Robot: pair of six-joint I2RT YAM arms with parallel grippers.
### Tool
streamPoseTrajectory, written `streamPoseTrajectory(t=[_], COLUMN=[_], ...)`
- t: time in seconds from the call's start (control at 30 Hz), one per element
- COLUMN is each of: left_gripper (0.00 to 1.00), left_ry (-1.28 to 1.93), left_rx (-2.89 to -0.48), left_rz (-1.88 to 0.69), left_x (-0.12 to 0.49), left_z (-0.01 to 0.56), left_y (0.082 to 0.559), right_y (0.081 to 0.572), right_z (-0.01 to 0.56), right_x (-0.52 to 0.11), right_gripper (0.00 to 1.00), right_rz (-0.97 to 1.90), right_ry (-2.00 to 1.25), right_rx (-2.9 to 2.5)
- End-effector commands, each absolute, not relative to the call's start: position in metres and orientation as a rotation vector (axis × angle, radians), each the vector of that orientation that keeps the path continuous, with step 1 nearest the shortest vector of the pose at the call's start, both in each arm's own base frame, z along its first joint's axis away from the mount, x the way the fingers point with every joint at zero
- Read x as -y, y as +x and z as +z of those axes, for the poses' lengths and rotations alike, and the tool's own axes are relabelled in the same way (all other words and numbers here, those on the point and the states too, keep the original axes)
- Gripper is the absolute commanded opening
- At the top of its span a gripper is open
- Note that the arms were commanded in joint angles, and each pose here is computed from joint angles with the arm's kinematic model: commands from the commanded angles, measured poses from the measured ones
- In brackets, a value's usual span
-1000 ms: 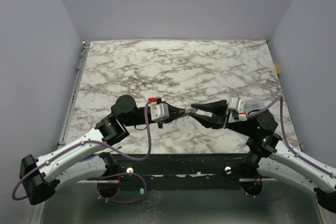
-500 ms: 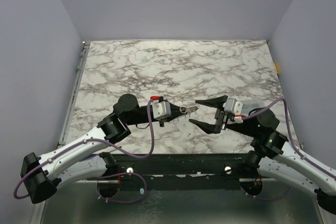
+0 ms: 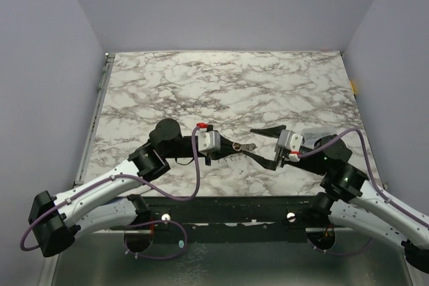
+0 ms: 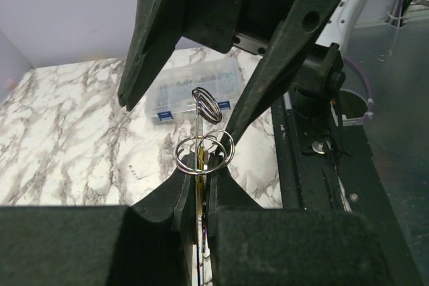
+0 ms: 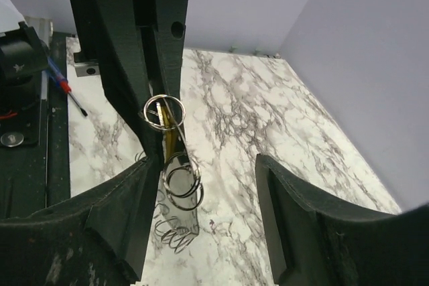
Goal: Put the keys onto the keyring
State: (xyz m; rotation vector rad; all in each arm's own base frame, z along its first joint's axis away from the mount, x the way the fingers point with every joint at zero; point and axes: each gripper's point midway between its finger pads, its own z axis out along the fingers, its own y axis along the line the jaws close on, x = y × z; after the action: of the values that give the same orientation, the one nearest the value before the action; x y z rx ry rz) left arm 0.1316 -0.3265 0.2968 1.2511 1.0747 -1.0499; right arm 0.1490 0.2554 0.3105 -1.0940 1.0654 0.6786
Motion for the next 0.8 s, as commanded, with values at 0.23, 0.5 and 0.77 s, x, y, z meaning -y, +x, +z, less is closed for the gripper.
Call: streamPoseTrajectory(t=[0.23,0.5,0.77], left_gripper=[0.0,0.0,0.0], left_ry=[1.306,1.303,1.307], left_rx=[-1.001,-1.001,-0.997], left_rz=[-1.163,-1.16,-1.159], left_x=[0.331,0.33,0.33], left_z=[0.303,0.303,0.302], left_y=[0.115,0.117,0.116], right_y=[0.148,0.13,0.132], right_z=[0.308,0.285,0.277], right_x=[-0.261,-0.266,-0.265], right_gripper=[0.55,0.55,0.43], right_rz=[0.649,0.742,0.724], right_ry=[-1.181,-1.311,-1.37], right_rx=[-1.046,-1.106,-1.192])
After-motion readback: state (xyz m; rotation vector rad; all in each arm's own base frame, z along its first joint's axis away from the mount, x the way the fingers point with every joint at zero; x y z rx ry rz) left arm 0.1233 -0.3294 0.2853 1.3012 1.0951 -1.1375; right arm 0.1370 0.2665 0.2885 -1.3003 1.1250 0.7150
